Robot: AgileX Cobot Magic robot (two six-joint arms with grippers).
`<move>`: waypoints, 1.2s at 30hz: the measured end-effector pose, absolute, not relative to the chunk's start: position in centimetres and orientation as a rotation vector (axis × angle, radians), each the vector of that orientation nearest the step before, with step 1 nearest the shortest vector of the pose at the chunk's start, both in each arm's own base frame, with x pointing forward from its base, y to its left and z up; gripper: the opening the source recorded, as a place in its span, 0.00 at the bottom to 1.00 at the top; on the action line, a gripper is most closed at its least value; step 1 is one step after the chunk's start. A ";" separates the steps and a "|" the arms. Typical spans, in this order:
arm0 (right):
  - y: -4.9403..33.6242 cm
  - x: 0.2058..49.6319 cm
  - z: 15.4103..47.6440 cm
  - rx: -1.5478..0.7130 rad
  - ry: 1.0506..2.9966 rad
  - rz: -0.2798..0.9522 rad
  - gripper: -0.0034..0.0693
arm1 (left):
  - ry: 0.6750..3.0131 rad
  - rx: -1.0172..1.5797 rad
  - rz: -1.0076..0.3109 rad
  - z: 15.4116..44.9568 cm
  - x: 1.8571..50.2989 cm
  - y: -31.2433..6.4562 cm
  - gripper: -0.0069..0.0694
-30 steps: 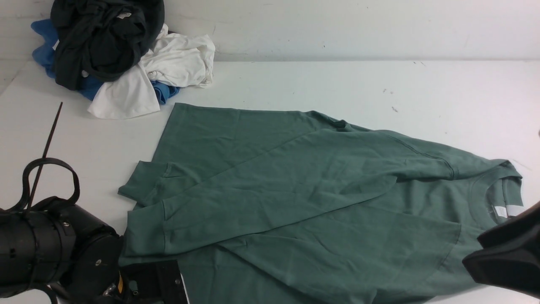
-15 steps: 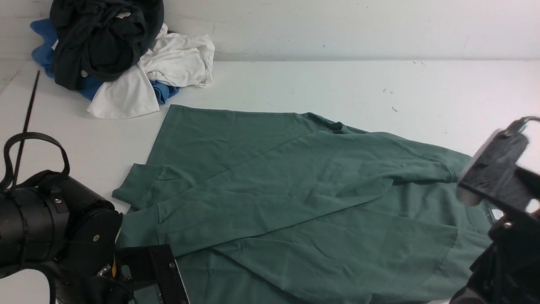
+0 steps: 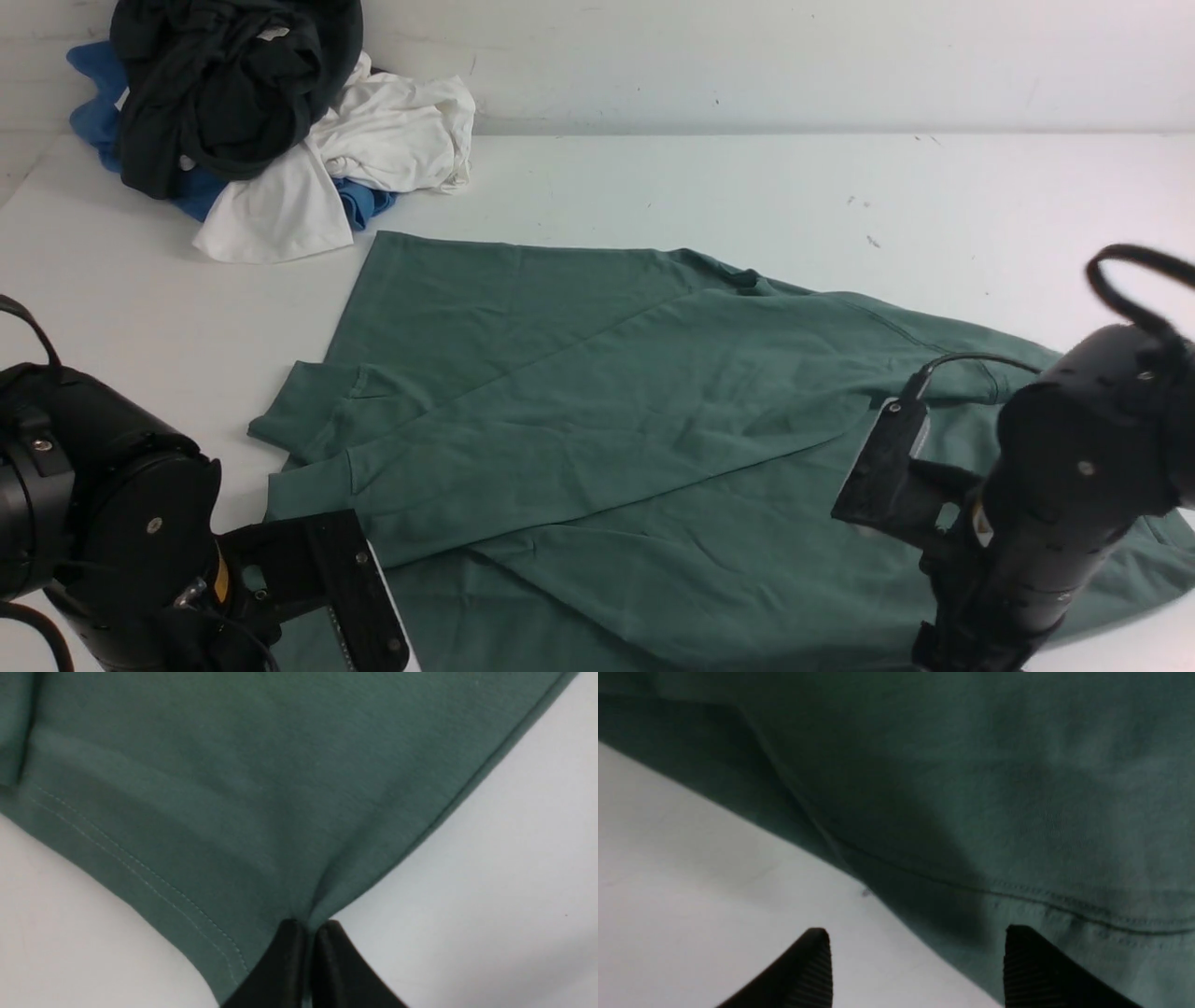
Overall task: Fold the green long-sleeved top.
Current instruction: Use both arms simultaneously to clamp the lower edge of the clothing fabric, then use both arms to drag the lower edge of the fabric forward and fold it over the upper edge
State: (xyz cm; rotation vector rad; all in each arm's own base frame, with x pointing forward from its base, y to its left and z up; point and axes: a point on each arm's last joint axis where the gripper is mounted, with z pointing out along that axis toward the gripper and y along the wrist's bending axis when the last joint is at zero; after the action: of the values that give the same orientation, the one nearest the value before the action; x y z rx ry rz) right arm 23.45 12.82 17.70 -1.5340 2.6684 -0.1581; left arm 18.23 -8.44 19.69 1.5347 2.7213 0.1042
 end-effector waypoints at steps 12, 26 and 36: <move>13.0 24.7 15.5 -1.529 2.662 -0.239 0.35 | 2.726 1.524 0.103 19.7 18.2 -8.4 0.09; 11.5 24.8 25.0 -1.511 2.527 -0.320 0.07 | 2.596 1.239 0.303 26.0 21.4 -7.1 0.11; 8.7 31.5 29.7 -1.313 2.557 -0.171 0.07 | 2.433 1.120 0.406 32.7 30.6 -6.1 0.11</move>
State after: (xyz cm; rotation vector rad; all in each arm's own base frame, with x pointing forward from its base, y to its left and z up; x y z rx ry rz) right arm 31.52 8.68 29.66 -1.3129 2.5573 -0.1712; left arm 30.58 -6.15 32.68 1.1200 2.4325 0.4056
